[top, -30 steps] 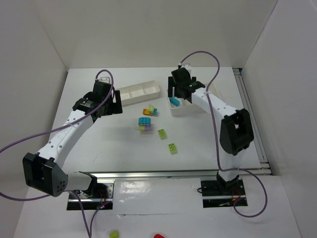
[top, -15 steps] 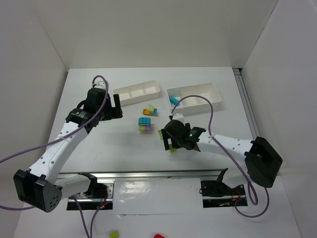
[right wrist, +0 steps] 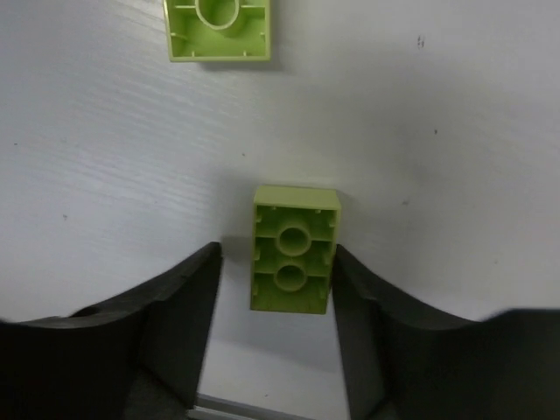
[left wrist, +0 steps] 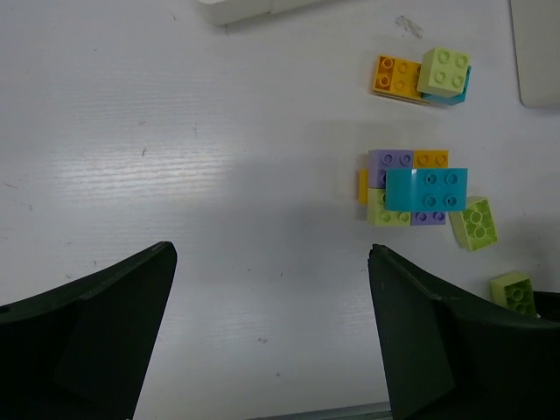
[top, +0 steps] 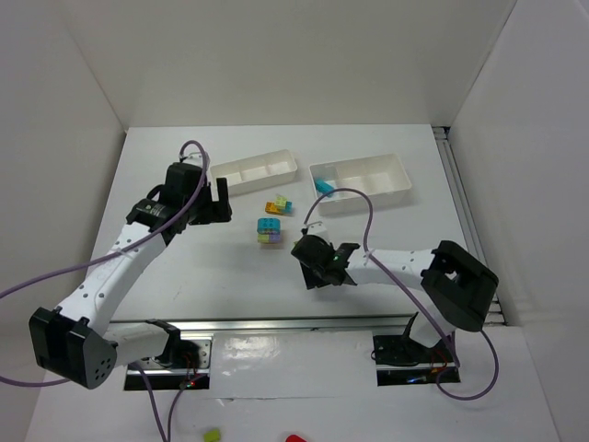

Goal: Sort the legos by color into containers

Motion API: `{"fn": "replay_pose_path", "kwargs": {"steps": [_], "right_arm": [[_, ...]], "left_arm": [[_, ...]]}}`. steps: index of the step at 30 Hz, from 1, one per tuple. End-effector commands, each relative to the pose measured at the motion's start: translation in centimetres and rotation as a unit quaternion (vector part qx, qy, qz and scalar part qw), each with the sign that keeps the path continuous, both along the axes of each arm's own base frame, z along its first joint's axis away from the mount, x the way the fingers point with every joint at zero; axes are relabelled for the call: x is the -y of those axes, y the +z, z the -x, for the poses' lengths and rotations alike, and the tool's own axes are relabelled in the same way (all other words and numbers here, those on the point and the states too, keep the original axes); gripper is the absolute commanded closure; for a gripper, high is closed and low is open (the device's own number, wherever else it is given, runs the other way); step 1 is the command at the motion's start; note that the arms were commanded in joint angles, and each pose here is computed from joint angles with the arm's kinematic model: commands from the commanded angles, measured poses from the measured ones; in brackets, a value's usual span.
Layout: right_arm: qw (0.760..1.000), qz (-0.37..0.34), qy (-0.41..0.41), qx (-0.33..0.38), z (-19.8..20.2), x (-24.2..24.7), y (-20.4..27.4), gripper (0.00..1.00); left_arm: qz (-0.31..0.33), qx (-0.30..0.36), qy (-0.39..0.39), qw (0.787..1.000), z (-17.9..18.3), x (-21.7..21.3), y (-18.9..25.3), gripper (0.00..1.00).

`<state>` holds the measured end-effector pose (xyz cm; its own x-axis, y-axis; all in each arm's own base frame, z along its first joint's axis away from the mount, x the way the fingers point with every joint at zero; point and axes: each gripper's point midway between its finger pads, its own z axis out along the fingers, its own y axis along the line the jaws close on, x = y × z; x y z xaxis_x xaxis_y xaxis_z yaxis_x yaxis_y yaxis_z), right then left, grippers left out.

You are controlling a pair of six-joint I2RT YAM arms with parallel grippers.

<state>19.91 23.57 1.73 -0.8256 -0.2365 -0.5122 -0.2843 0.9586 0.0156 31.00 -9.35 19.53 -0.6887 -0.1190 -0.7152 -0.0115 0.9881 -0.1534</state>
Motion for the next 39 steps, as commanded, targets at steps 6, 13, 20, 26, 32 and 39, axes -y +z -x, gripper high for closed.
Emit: {"fn": "replay_pose_path", "kwargs": {"steps": [6,13,20,26,32,39], "right_arm": [[0.996,-0.026,-0.044,0.072,-5.4,0.2,5.2,0.72],[0.974,-0.066,-0.160,0.146,-15.7,5.4,14.0,0.72],[0.955,-0.085,-0.231,0.164,-24.9,10.1,15.8,0.69],[0.955,-0.071,-0.247,0.148,-29.3,12.2,13.0,0.61],[0.951,-0.061,-0.257,0.158,-31.2,12.8,14.2,0.16],[0.956,-0.069,-0.216,0.189,-25.9,11.2,18.5,0.21]], "left_arm": [[-0.011,0.015,-0.008,1.000,-0.8,0.0,1.5,0.00],[0.010,-0.004,0.016,1.000,-1.0,0.5,0.5,0.00],[-0.001,-0.054,-0.015,0.998,-1.4,1.7,-0.6,0.00],[-0.023,-0.086,-0.016,0.996,-2.0,1.8,-1.6,0.00],[-0.026,-0.071,-0.009,0.997,-3.1,1.8,-0.6,0.00],[-0.032,-0.054,0.001,0.998,-3.5,1.4,0.5,0.00]]}}
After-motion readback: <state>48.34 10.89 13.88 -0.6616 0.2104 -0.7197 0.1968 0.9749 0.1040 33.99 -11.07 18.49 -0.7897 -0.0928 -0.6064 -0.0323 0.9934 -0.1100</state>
